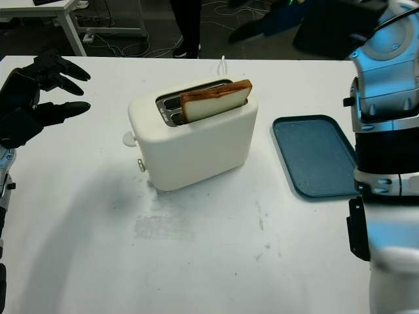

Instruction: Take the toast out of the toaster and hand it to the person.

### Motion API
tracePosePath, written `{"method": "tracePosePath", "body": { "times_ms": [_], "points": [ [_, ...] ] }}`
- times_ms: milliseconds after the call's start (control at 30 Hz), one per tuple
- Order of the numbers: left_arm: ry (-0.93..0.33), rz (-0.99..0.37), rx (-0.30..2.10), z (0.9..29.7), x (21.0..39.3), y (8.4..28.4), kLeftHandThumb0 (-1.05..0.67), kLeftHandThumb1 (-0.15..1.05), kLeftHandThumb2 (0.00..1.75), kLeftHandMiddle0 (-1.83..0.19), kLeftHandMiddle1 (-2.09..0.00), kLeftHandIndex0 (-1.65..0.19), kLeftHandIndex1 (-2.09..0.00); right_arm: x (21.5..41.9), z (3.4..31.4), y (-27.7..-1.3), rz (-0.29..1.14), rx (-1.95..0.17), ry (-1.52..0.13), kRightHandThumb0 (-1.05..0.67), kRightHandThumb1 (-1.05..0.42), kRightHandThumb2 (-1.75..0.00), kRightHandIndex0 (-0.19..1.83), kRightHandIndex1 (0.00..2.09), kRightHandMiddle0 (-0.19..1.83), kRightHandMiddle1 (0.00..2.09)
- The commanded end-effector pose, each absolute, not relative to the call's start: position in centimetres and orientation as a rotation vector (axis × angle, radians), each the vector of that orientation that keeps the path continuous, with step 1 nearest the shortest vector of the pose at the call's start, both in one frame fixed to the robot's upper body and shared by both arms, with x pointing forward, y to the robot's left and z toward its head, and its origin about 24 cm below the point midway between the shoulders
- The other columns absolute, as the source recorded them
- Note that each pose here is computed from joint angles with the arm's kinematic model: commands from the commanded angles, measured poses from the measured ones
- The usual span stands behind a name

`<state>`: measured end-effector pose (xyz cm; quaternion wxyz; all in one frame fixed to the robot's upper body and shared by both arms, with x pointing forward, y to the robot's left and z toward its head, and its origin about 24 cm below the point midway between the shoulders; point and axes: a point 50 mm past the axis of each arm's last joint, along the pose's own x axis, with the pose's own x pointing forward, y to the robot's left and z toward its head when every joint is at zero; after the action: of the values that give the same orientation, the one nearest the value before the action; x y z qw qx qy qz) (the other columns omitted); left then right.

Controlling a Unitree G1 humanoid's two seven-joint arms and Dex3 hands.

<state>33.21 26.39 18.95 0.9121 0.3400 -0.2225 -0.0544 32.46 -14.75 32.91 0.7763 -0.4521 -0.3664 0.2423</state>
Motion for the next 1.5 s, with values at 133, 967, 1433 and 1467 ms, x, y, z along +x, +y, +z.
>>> {"method": "tracePosePath", "body": {
  "times_ms": [133, 967, 1433, 1467],
  "points": [
    [-0.448, -0.108, 0.693, 18.7, 33.1, 26.6, -0.95, 0.92, 0.02, -0.36, -1.31, -0.31, -1.2, 32.3, 32.4, -14.5, 0.576, -1.093, -0.75, -0.73, -0.48, 0.0, 1.11, 0.0, 1.02, 0.0],
    [-0.446, -0.117, 0.69, 18.5, 33.1, 26.6, -0.94, 0.92, 0.02, -0.36, -1.31, -0.31, -1.21, 33.4, 27.4, -13.7, 0.648, -1.281, -0.688, -0.85, -0.61, -0.01, 0.95, 0.0, 0.89, 0.0],
    [-0.446, -0.115, 0.694, 18.3, 33.1, 26.6, -0.96, 0.92, 0.04, -0.37, -1.31, -0.31, -1.21, 33.7, 25.6, -13.5, 0.646, -1.305, -0.72, -0.82, -0.68, -0.01, 0.91, 0.0, 0.85, 0.0],
    [-0.445, -0.114, 0.698, 18.3, 33.1, 26.6, -0.96, 0.92, 0.04, -0.37, -1.31, -0.31, -1.22, 33.7, 25.6, -13.5, 0.644, -1.298, -0.723, -0.8, -0.67, -0.01, 0.91, 0.0, 0.84, 0.0]
  ]
}}
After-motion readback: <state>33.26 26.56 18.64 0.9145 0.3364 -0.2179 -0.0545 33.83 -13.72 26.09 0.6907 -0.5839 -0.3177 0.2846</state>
